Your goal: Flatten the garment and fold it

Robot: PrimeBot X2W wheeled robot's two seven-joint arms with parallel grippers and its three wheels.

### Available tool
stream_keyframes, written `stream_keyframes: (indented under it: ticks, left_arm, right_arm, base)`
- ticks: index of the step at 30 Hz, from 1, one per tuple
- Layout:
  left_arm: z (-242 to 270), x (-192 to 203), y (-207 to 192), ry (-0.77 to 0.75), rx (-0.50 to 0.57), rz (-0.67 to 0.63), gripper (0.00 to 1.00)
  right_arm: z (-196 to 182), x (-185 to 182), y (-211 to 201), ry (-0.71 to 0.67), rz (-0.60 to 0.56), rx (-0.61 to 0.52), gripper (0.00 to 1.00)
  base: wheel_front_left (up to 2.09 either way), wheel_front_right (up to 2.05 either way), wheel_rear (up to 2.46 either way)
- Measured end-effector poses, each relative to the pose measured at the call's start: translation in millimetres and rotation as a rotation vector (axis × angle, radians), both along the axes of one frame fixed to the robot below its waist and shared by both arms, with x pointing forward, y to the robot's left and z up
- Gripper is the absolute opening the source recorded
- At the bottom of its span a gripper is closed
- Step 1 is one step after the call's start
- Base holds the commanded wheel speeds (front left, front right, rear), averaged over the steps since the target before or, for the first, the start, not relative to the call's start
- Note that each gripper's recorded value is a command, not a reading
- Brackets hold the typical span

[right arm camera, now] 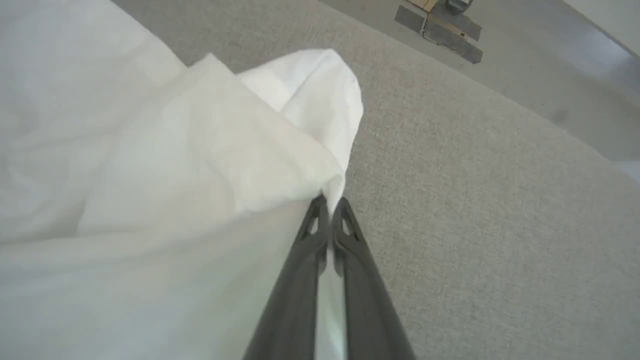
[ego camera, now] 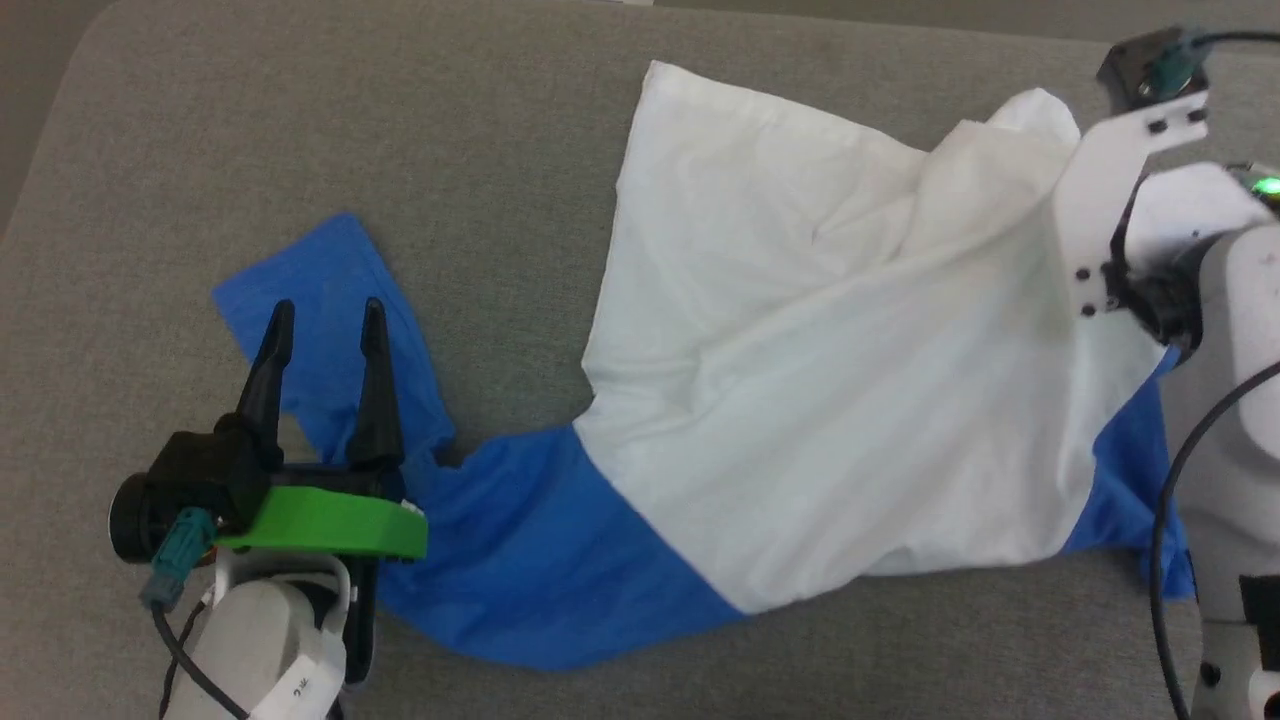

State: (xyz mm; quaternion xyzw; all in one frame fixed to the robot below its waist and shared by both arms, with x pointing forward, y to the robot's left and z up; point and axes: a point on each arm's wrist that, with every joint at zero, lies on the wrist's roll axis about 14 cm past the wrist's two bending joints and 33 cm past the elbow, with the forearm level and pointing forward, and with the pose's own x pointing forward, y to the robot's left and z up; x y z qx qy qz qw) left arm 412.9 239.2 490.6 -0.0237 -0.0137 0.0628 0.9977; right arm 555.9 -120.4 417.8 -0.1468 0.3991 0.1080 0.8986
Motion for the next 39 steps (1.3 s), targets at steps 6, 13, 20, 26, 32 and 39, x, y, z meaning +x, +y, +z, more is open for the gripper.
stream_keyframes:
  ticks: [6,13,20,26,32,39]
  left_arm:
    - [-2,-5,9,0.006,0.004,0.037,1.00]
    - [4,-14,14,-0.003,0.023,0.048,1.00]
    - [14,-25,3,-0.031,0.010,0.009,1.00]
    - [20,-22,-27,-0.023,-0.034,-0.088,1.00]
    - [42,1,-65,-0.053,-0.098,-0.222,1.00]
    - [-14,27,-134,0.378,-0.138,-0.439,1.00]
  right_arm:
    - [-12,20,12,-0.028,-0.017,0.023,0.00]
    - [9,28,25,-0.155,-0.042,0.155,1.00]
    - [81,18,12,-0.464,-0.099,0.364,1.00]
    - [80,-47,-26,-0.525,-0.193,0.447,1.00]
    - [61,-120,-80,-0.509,-0.368,0.527,1.00]
    - [61,-162,-123,-0.542,-0.491,0.522,1.00]
  base:
    - [0.00,0.00,0.00]
    - [0.00,0.00,0.00]
    - [0.00,0.00,0.00]
    - [0.00,0.00,0.00]
    - [0.00,0.00,0.00]
    - [0.00,0.00,0.00]
